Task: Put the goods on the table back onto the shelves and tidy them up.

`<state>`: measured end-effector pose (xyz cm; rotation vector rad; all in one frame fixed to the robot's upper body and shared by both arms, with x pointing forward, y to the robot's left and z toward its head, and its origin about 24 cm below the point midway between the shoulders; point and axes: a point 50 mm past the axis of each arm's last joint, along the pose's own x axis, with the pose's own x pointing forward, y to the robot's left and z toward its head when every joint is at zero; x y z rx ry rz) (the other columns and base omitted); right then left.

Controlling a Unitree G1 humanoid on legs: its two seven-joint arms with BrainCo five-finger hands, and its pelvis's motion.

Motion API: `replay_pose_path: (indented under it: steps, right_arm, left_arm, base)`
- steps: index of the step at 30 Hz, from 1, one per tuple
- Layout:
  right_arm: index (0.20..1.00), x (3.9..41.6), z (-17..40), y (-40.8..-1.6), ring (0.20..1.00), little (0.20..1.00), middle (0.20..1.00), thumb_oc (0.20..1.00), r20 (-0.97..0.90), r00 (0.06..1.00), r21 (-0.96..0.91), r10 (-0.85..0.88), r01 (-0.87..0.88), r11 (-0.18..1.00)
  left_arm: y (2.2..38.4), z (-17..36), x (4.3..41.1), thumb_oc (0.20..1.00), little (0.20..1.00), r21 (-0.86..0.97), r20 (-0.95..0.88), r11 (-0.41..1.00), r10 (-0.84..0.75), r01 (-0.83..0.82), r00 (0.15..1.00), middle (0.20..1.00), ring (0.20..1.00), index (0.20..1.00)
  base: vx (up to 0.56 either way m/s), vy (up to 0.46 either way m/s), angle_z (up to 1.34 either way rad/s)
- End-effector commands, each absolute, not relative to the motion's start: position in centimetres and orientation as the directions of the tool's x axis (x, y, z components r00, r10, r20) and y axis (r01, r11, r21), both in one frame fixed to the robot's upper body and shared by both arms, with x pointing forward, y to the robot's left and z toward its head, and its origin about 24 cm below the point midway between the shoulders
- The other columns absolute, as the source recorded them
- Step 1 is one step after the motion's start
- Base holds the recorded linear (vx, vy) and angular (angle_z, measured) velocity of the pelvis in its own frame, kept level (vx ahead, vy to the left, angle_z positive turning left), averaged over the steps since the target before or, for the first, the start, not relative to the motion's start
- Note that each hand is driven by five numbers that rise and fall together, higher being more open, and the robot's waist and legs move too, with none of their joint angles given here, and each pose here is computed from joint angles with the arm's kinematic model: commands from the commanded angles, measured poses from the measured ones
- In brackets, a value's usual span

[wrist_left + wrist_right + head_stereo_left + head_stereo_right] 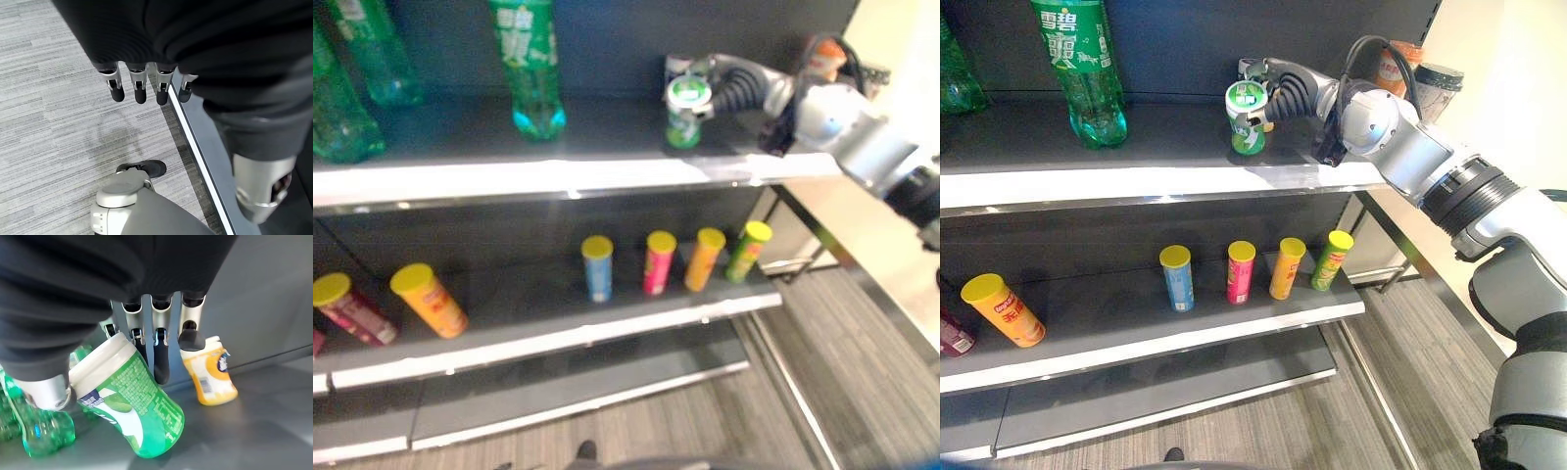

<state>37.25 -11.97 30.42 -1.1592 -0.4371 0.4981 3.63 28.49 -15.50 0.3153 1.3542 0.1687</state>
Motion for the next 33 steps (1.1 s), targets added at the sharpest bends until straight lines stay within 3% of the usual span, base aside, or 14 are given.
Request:
replay_pose_path:
  steps: [1, 33]
  right_arm:
    - [0.200, 37.0, 34.1, -13.2, 0.200, 0.200, 0.200, 0.200, 0.132, 0.833, -0.944, 0.537, -0.061, 0.326]
    - [0.200, 38.3, 31.7, -16.8, 0.200, 0.200, 0.200, 0.200, 0.007, 0.914, -0.931, 0.406, -0.142, 0.336]
  left_arm:
    - [29.6, -15.1, 4.1, 1.000, 1.000, 0.338, -0.929, 0.936, 0.315, 0.096, 0.197, 1.000, 1.000, 1.000]
    - [29.1, -15.4, 2.7, 1.000, 1.000, 0.280, -0.952, 0.957, 0.267, 0.076, 0.152, 1.000, 1.000, 1.000]
  base:
    - [0.00, 0.000, 0.00]
    - [0.00, 0.000, 0.00]
